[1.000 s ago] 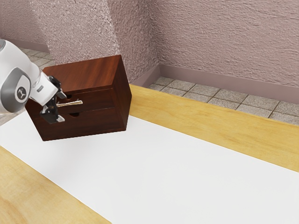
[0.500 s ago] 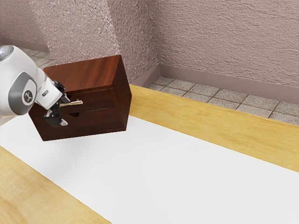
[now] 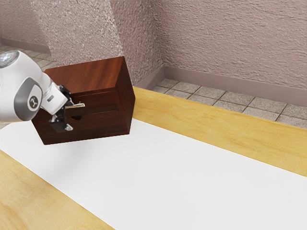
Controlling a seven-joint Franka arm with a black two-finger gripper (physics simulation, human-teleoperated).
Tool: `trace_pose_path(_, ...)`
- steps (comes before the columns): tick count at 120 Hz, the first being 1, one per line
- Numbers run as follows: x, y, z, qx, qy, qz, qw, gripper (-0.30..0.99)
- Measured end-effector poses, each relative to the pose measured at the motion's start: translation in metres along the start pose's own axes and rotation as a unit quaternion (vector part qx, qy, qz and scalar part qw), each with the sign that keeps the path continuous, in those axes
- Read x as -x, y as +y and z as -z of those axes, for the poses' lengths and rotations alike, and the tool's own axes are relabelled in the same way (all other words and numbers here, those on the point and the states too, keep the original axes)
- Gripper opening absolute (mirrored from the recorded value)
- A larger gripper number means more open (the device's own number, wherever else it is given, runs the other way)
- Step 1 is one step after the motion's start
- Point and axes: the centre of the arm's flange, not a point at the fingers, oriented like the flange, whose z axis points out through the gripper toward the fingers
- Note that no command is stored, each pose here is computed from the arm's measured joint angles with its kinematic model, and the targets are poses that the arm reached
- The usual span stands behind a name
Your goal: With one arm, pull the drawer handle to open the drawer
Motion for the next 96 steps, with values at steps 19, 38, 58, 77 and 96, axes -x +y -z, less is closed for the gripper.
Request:
trace_pose_path(19,-0.001,0.000,0.007,-0.006,0.000,0.000,1.000,0.59)
trace_pose_path(38,-0.001,0.000,0.008,-0.007,0.001,0.004,1.000,0.49)
trace_pose_path(58,-0.004,0.007,0.022,-0.014,0.001,0.006,1.000,0.36)
trace_pose_path(77,-0.010,0.009,0.025,-0.015,0.007,0.009,1.000,0.31)
trace_pose_path(96,-0.011,0.016,0.026,-0.012,0.008,0.012,1.000,0.27)
